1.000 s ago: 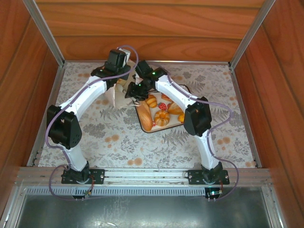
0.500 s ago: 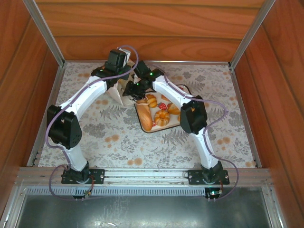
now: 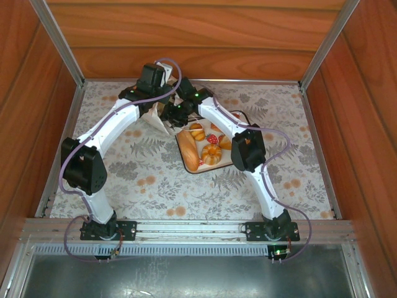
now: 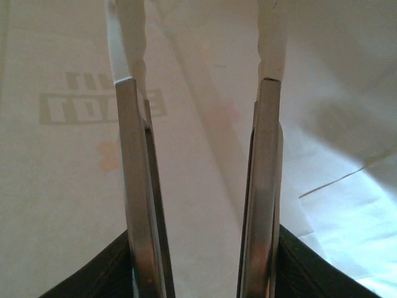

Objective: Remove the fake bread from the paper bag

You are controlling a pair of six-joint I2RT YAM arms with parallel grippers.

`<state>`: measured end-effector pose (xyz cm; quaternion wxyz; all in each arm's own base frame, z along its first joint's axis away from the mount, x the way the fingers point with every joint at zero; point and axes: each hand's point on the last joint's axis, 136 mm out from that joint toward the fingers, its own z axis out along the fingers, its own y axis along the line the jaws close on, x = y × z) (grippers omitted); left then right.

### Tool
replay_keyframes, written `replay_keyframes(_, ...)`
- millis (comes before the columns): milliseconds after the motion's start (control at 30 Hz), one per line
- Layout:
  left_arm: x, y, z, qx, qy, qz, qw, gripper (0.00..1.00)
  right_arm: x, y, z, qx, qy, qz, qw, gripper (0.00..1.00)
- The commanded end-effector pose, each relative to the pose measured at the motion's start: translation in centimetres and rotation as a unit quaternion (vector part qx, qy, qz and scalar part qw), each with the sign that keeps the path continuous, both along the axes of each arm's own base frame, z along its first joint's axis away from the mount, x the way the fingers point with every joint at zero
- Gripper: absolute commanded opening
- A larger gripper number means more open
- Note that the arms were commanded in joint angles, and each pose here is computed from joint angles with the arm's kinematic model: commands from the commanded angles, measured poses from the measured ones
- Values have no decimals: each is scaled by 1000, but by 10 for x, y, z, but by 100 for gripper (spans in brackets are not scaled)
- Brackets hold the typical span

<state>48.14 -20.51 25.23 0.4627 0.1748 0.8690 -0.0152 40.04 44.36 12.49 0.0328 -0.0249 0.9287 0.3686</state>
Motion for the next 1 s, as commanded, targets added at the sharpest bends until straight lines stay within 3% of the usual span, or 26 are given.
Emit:
replay_keyframes(0,-2,-13,20,-13,-20,-31,999,0,9,2,4,13,-6,-5,1000,52)
replay_keyframes(300,-8,-14,26,-15,-24,-42,999,0,20,0,-12,3,2,-20,1000,50)
replay_keyframes(467,-8,-12,26,-11,-25,-40,999,0,22,-1,-14,-1,-1,-22,1000,28)
replay_keyframes(567,-8,-9,24,-5,-25,-32,999,0,22,0,-9,4,-9,-15,1000,24)
replay_keyframes(767,-3,0,18,13,-26,-6,1000,0,20,2,13,24,-31,0,999,5)
replay_keyframes(967,3,11,10,33,-25,19,999,0,14,-1,38,43,-54,2,998,0)
